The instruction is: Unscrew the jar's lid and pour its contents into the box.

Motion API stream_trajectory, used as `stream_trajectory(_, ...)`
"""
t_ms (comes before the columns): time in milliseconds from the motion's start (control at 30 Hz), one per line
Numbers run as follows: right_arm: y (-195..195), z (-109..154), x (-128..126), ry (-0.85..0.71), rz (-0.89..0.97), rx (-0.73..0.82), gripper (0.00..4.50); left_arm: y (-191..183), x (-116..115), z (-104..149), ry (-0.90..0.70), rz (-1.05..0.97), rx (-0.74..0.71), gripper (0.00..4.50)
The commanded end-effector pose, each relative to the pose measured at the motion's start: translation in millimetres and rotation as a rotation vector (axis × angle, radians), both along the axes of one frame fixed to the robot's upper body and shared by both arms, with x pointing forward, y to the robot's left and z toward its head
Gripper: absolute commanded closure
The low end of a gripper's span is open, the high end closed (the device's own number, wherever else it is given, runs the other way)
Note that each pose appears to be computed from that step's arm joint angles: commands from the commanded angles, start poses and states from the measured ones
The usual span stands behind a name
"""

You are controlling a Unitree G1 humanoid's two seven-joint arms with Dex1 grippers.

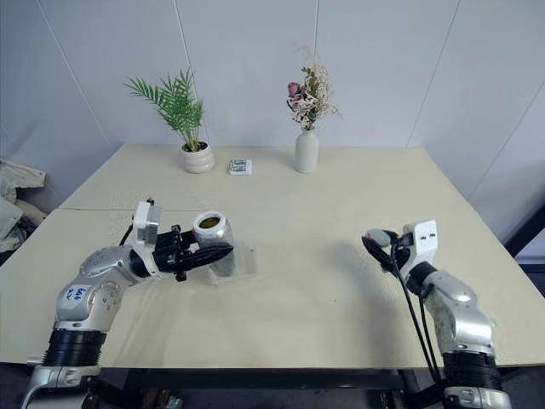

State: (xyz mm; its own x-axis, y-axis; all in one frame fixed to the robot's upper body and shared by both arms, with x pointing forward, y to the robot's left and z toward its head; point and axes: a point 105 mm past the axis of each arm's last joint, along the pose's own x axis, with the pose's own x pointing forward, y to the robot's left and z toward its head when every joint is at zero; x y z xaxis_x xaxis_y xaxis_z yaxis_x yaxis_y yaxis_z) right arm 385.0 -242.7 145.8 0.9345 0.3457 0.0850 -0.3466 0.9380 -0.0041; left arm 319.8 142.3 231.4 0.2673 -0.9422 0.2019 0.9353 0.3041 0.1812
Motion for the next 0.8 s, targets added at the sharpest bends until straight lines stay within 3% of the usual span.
stream_trajectory(33,-11,-5,5,-0.026,-0.056,-0.014,1.92,6,-2,12,-0.029,0.015,-0.021,2.50)
stream_trajectory(167,-14,-19,7,0.007,-0.056,-0.027,1.92,9,0,11,-0.018,0.039,-0.016,2.50)
stream_trajectory(333,-15,-25,5,0.021,-0.024,-0.011,0.25,12,3,10,-0.006,0.074,-0.012,2.50)
stream_trajectory(433,-15,-17,4,-0.009,-0.013,-0.041,0.05,14,8,11,0.001,0.100,-0.011,2.50)
stream_trajectory(700,12,61,-34,-0.181,0.271,-0.136,0.05,38,21,22,-0.016,0.221,0.051,2.50)
stream_trajectory(800,27,96,-60,-0.259,0.424,-0.205,0.05,53,34,25,-0.025,0.331,0.131,2.50)
